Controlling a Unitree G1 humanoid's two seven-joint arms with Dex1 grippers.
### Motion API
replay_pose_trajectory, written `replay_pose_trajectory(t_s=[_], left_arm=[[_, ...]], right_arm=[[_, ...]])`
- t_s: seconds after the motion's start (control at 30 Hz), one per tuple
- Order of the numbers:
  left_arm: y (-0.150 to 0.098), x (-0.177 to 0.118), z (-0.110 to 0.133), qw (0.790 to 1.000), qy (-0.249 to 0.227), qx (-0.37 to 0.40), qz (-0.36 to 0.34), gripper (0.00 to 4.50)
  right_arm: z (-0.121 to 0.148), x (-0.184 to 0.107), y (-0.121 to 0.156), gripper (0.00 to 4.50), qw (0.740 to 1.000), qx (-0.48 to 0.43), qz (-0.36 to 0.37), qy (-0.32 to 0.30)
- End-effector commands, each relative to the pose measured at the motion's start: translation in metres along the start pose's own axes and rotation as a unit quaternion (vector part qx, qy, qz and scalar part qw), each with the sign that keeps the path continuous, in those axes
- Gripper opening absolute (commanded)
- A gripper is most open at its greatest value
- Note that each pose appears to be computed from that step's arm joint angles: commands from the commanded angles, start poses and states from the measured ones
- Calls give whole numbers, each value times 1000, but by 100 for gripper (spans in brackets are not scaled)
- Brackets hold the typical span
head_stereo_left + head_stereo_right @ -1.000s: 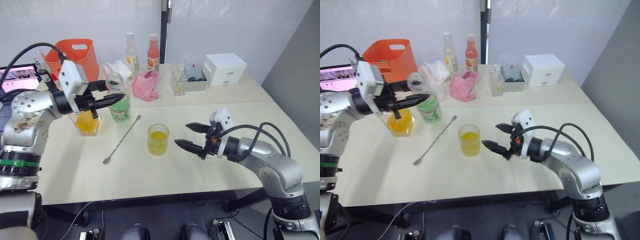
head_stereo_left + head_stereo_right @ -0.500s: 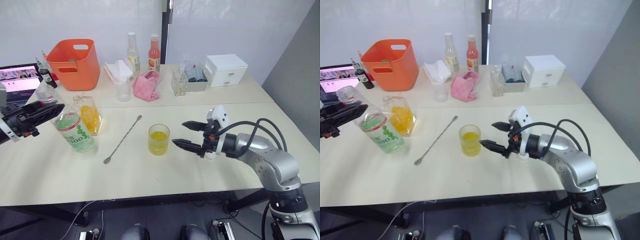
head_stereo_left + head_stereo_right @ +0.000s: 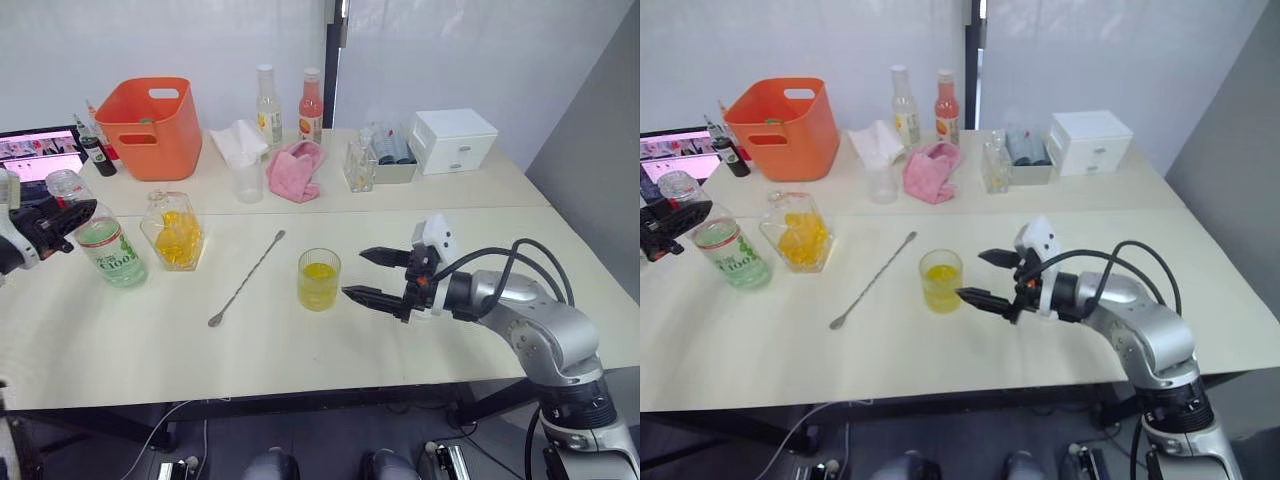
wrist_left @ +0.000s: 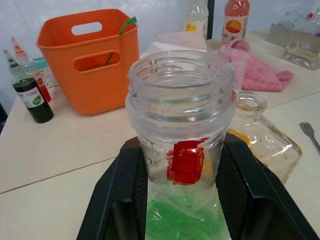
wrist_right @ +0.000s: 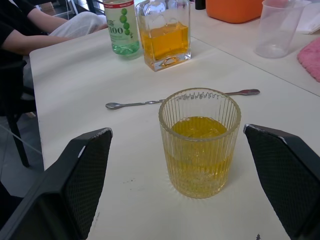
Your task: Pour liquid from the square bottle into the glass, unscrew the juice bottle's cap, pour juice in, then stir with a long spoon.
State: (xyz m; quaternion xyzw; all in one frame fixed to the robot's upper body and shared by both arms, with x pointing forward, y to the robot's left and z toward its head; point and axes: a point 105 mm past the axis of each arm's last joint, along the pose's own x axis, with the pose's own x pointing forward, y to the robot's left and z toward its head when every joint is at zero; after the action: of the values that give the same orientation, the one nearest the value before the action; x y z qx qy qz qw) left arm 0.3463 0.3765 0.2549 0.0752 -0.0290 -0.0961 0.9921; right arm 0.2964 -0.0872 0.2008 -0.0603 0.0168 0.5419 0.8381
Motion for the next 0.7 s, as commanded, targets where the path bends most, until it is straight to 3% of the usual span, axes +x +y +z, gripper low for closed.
replay_pose_trajectory(t_s=[0.03,0.47,0.57,0.7], left_arm=[[9,5,18,999,-34,29,22,145],[14,11,4,999,-23,0,25,145],[13,12,6,999,-30,0,26,278],[14,10,19,998,-60,-16,24,401]], right_arm=[[9,-3,6,446,1000,-13,6,-13],[7,-6,6,446,1000,-9,-11,-10],[7,-6,5,450,1000,-8,-12,-10],[6,-6,5,450,1000,-7,-14,-9]])
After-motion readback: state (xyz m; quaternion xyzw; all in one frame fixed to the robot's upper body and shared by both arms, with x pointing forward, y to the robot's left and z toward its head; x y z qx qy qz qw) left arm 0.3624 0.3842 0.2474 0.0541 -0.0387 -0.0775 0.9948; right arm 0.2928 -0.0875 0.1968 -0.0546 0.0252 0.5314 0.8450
